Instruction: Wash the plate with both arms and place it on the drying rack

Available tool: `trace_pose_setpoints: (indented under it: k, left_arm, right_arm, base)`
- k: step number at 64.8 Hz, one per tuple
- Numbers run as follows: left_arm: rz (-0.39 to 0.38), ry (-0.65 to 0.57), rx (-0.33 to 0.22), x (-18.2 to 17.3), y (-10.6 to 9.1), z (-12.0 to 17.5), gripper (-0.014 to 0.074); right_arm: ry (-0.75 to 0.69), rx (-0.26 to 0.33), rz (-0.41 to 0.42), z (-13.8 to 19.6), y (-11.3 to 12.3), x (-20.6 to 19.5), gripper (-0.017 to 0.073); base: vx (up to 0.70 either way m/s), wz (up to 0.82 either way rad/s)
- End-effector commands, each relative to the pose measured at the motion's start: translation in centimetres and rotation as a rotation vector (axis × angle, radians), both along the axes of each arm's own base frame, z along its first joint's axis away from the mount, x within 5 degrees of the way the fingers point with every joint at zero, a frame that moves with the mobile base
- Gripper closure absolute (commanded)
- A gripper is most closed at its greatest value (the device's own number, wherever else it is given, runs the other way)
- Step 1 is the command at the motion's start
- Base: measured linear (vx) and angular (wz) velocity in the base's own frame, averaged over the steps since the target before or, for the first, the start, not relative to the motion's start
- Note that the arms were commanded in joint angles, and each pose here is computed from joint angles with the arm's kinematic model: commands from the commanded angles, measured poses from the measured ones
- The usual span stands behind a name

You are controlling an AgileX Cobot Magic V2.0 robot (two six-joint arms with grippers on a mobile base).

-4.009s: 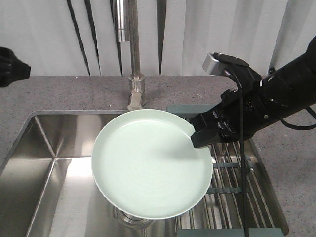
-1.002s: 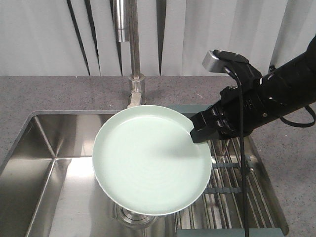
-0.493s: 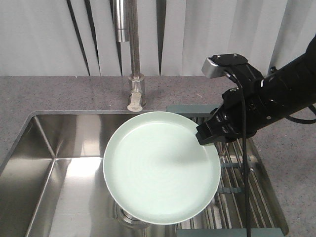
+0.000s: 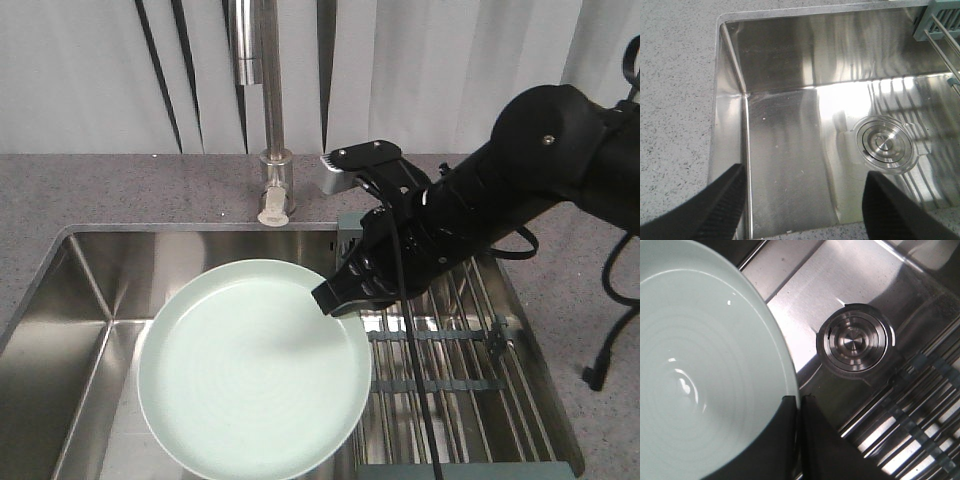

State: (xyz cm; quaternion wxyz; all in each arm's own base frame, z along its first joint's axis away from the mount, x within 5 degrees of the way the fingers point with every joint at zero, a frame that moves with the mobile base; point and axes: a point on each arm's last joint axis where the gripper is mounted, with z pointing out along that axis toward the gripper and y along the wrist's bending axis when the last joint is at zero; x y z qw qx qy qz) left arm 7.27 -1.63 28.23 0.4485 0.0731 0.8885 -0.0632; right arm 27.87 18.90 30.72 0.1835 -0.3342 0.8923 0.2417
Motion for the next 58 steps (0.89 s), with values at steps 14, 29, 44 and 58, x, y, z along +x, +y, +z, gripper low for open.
trace_pose_setpoints:
  k: [14, 29, 44, 58]
  left_arm:
    - [0.013, -0.072, -0.025, 0.4, 0.0, 1.2, 0.013]
    - [0.013, -0.072, -0.025, 0.4, 0.0, 1.2, 0.013]
    - [0.013, -0.072, -0.025, 0.4, 0.0, 1.2, 0.013]
    - [0.013, -0.072, -0.025, 0.4, 0.0, 1.2, 0.013]
  right_arm:
    - [-0.115, 0.085, -0.027, 3.2, 1.8, 3.4, 0.0564]
    - [-0.151, 0.099, -0.066, 4.3, 1.8, 6.6, 0.0564]
    - [-0.181, 0.111, -0.149, 5.5, -0.4, 8.9, 0.0564]
    - [-0.158, 0.094, -0.212, 5.4, -3.3, 9.9, 0.0564]
  base:
    - [0.0, 0.0]
    - [0.0, 0.0]
    - [0.0, 0.0]
    - [0.0, 0.0]
